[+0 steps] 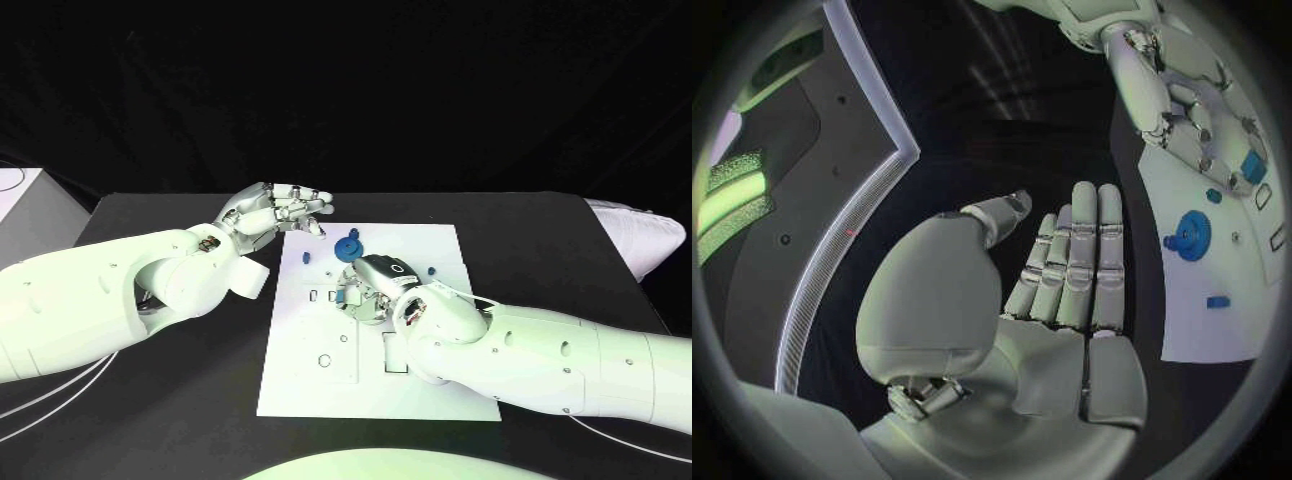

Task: Assemble the parts on the task board

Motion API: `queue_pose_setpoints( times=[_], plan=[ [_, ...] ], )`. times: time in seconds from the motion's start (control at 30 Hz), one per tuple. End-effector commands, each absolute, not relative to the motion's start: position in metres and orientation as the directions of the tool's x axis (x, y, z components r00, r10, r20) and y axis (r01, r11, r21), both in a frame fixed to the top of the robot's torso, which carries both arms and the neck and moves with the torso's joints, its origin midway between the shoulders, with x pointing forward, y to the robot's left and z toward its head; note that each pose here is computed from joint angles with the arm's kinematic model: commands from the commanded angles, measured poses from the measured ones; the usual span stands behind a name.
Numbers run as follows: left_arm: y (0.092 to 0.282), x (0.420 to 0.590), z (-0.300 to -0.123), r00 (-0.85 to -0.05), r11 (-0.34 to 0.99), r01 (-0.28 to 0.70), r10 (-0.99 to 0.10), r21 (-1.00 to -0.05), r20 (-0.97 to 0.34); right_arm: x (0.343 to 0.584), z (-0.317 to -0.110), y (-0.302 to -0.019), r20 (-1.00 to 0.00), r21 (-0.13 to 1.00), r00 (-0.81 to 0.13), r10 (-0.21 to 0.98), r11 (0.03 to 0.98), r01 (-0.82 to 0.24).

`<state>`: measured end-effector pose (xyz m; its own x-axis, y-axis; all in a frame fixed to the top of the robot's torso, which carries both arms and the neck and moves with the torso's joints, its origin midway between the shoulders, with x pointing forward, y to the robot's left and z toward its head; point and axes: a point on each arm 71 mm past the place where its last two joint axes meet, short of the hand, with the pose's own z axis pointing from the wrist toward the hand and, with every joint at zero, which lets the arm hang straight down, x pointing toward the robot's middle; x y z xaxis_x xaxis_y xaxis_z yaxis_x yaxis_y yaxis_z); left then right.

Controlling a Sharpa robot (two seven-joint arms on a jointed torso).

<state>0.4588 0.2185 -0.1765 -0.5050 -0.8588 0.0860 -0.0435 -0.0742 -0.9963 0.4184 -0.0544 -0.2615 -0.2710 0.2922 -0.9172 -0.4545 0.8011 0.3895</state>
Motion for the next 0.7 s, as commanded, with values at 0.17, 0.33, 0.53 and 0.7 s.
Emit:
queue_pose_setpoints(
  times=[0.17,0.33,0.53,0.7],
  plan=[
    [0.2162,0.4577,-0.1757,-0.527,-0.080,-0.041,-0.845,-0.996,0.090,0.4178,-0.2613,-0.0542,-0.922,0.381,-0.261,0.288,0.798,-0.466],
    [0.2163,0.4577,-0.1758,-0.527,-0.080,-0.042,-0.845,-0.996,0.090,0.4183,-0.2618,-0.0546,-0.922,0.380,-0.263,0.286,0.800,-0.464],
    [0.2164,0.4578,-0.1759,-0.528,-0.080,-0.043,-0.845,-0.996,0.090,0.4168,-0.2601,-0.0540,-0.918,0.393,-0.255,0.304,0.792,-0.468],
    [0.2168,0.4581,-0.1762,-0.528,-0.072,-0.041,-0.845,-0.997,0.083,0.4120,-0.2572,-0.0534,-0.910,0.414,-0.249,0.332,0.775,-0.478]
  ],
)
